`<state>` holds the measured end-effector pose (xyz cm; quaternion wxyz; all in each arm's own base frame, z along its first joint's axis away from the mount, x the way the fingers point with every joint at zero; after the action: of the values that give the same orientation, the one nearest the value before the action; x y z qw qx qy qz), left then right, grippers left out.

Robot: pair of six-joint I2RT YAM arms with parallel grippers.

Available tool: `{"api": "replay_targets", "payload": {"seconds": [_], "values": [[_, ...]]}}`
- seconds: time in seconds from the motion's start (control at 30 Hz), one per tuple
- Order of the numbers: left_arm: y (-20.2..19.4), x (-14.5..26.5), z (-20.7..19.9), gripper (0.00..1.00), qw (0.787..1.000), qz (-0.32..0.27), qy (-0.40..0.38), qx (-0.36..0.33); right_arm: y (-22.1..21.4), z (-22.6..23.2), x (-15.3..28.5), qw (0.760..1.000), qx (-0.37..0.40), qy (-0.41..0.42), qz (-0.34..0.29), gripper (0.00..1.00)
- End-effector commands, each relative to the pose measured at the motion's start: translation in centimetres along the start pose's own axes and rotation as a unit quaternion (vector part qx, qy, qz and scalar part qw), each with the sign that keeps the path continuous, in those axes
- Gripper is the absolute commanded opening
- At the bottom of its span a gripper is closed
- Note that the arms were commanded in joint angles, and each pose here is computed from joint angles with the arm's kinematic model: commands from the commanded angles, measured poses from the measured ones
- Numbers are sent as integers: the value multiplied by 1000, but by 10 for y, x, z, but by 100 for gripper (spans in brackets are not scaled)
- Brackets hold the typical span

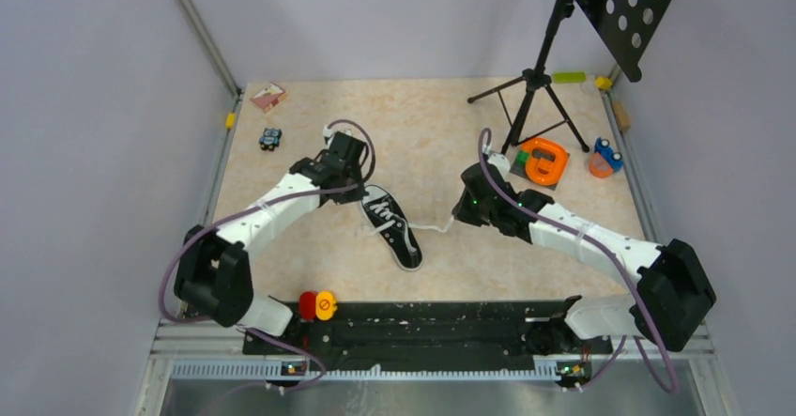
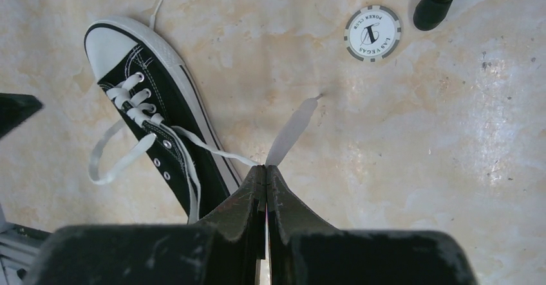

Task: Tie the shoes
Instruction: Cross the shoelace with the shoelace.

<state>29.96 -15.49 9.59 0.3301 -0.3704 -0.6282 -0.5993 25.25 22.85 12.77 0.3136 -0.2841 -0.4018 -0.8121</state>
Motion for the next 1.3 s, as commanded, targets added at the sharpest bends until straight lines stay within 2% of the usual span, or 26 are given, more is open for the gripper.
{"api": "replay_targets", "payload": {"seconds": [0.0, 0.17, 0.23, 0.27, 0.3, 0.37, 0.4, 0.43, 0.47, 0.57, 0.8, 1.0, 1.27], "values": [[40, 51, -1, 0, 996, -89, -10, -1, 6, 4, 8, 1000, -10, 11, -19, 0], [33, 74, -8, 0, 988, -143, -61, -2, 2, -4, 4, 1000, -16, 2, -19, 0], [27, 70, -4, 0, 987, -151, -60, 3, 0, -5, 2, 1000, -16, 2, -16, 0], [21, 63, 0, 4, 988, -147, -51, 8, -1, -5, 2, 1000, -16, 2, -14, 0], [12, 55, 5, 19, 990, -132, -38, 15, -1, -5, 1, 1000, -15, 2, -13, 0], [-5, 43, 15, 57, 995, -89, -5, 41, 0, -4, 2, 1000, -11, 3, -15, 0], [-14, 37, 18, 66, 996, -64, 7, 56, 1, -3, 2, 1000, -10, 3, -16, 0], [-22, 32, 16, 70, 997, -36, 14, 71, 3, -2, 3, 1000, -8, 3, -19, 0], [-29, 30, 16, 71, 996, -16, 20, 87, 4, -2, 4, 1000, -7, 3, -21, 0], [-46, 21, 8, 66, 992, 27, 10, 125, 6, -3, 5, 1000, -7, 4, -25, 0], [-49, 7, 16, 53, 982, -1, 1, 190, 2, -12, 10, 1000, -16, 3, -26, 0], [-56, -13, 15, 52, 976, 7, -18, 217, 0, -19, 10, 1000, -14, -7, -26, 0], [-73, -23, 6, 50, 976, 28, -50, 210, -3, -23, 9, 1000, -17, -10, -24, 0]]}}
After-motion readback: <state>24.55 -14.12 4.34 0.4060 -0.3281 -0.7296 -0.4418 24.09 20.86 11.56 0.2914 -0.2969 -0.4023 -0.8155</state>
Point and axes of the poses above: each gripper's point midway between its finger pads, its own x axis back along the fingers, its own z axis along the line the jaws close on, y = z × x, the point moved 1 cm from there along x, back along the fingers, and after that the axes turned 11 degrees about -x, right-handed, at the moved point
